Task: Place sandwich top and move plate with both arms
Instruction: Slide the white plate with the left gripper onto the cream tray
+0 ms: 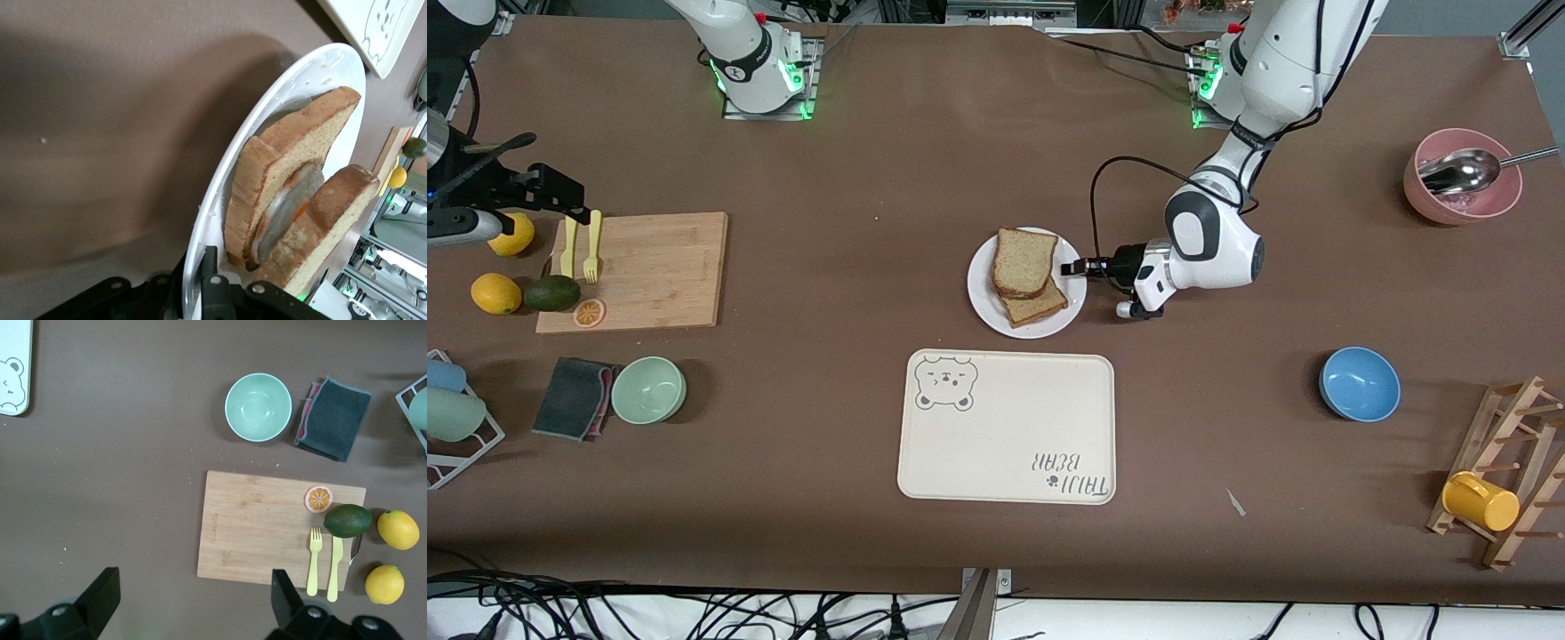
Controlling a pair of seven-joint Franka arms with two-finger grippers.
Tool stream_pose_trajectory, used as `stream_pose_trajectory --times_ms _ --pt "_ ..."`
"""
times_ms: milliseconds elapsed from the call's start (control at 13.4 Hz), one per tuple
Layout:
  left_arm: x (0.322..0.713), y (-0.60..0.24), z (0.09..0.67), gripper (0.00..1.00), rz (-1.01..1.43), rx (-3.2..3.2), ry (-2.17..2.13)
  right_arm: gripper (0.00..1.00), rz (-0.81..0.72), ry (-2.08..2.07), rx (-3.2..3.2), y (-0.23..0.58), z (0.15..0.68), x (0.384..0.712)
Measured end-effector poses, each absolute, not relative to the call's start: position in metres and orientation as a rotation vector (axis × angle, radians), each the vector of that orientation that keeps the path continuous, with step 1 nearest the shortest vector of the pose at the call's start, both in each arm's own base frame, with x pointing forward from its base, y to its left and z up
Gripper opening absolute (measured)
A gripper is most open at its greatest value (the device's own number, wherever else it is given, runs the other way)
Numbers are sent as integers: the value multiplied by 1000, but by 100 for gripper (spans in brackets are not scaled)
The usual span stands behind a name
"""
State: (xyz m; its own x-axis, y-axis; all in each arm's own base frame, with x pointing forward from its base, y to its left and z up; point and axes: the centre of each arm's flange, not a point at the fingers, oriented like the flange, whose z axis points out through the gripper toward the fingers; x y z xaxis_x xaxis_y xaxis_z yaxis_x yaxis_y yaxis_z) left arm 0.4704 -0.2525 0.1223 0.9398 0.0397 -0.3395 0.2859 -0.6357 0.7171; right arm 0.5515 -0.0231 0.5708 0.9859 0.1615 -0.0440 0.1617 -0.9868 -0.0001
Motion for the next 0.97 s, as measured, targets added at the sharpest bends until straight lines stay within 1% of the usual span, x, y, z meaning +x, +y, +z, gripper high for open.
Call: stream_pose_trajectory --times_ms 523,971 --pt "483 -251 135 7 -351 2242 299 100 -70 251 3127 -24 571 551" --pt "510 -247 161 7 -300 2198 290 100 -71 254 3127 -23 571 551"
